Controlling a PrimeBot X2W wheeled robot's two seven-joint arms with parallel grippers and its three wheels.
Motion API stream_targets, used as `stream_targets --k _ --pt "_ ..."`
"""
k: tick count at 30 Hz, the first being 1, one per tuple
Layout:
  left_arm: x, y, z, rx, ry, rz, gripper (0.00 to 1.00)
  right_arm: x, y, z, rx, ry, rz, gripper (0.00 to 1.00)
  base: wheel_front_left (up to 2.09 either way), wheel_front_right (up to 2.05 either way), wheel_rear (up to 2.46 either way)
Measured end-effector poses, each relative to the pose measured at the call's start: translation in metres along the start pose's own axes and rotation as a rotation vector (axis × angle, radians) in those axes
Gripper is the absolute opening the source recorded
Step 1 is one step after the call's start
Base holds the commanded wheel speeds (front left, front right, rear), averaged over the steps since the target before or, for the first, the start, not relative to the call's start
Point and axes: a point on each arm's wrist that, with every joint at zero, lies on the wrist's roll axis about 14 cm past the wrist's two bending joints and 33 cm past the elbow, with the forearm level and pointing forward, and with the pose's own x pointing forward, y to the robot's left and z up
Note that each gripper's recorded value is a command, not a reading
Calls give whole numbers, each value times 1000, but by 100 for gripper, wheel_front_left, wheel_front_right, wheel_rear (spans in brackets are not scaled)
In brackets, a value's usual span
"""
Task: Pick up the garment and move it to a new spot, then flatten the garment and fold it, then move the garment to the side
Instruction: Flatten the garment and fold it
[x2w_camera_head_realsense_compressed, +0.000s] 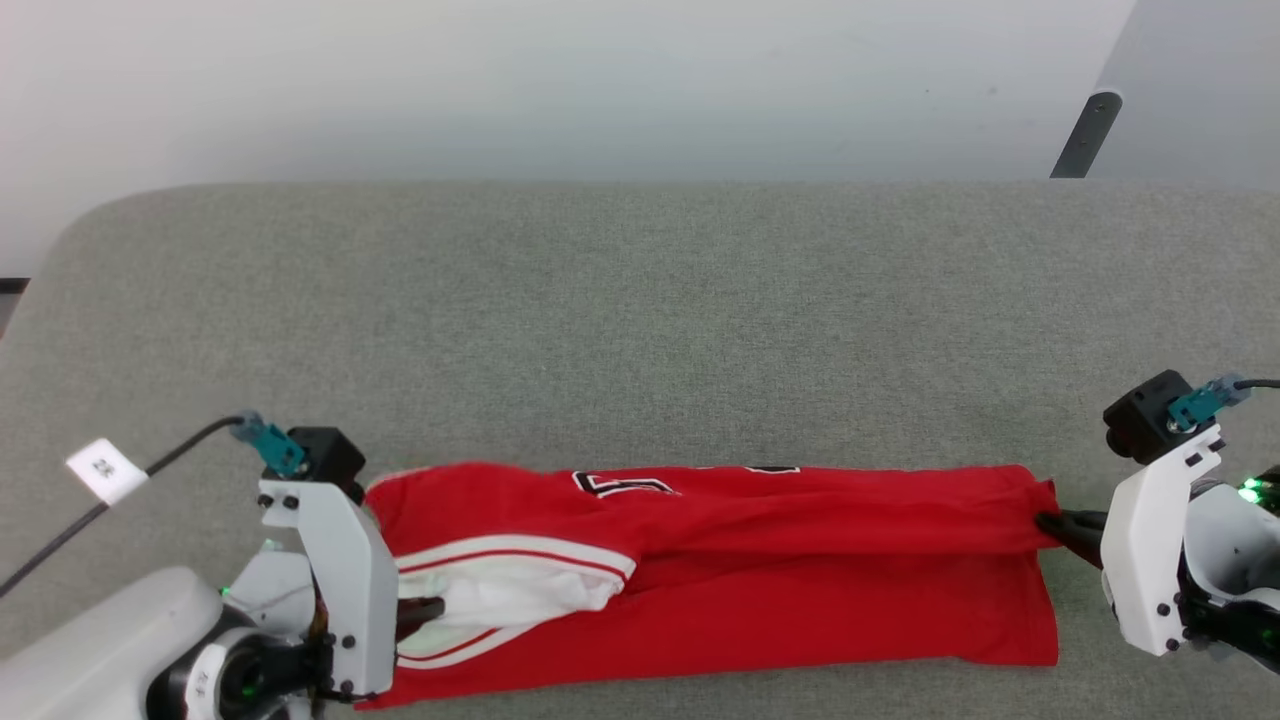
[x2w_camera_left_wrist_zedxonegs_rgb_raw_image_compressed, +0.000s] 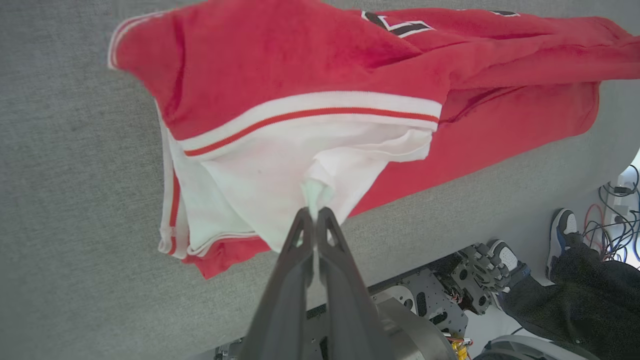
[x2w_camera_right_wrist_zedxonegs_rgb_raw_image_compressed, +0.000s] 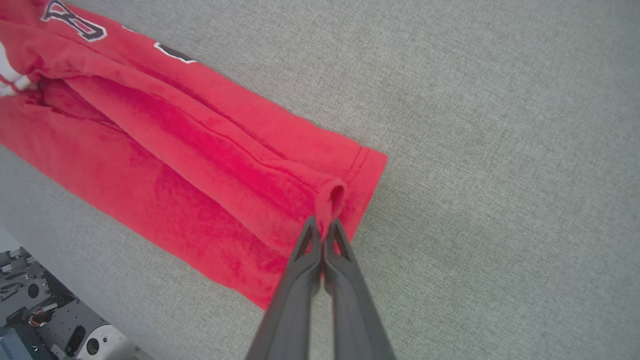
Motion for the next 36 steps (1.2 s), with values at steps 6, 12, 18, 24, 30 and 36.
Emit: stream_targets --k 6,12,18,24,30,36 --pt "1 0 0 11 -26 8 100 1 4 2 6 -14 3 95 0 0 0" --pt "-7 -1 4 10 -68 6 100 -6 3 5 16 -24 -11 100 0 0 0" --pt "-21 -2 9 -4 -160 3 100 -19 4 10 34 -77 -27 100 0 0 0" --pt "-42 8 25 -5 -351 44 100 -30 5 12 87 -166 -55 100 0 0 0" --pt "-67 23 41 -22 -606 87 100 -40 4 3 149 -227 -90 100 0 0 0" --pt "-91 38 44 -15 -823 137 100 -46 1 -14 212 -222 -131 100 0 0 0"
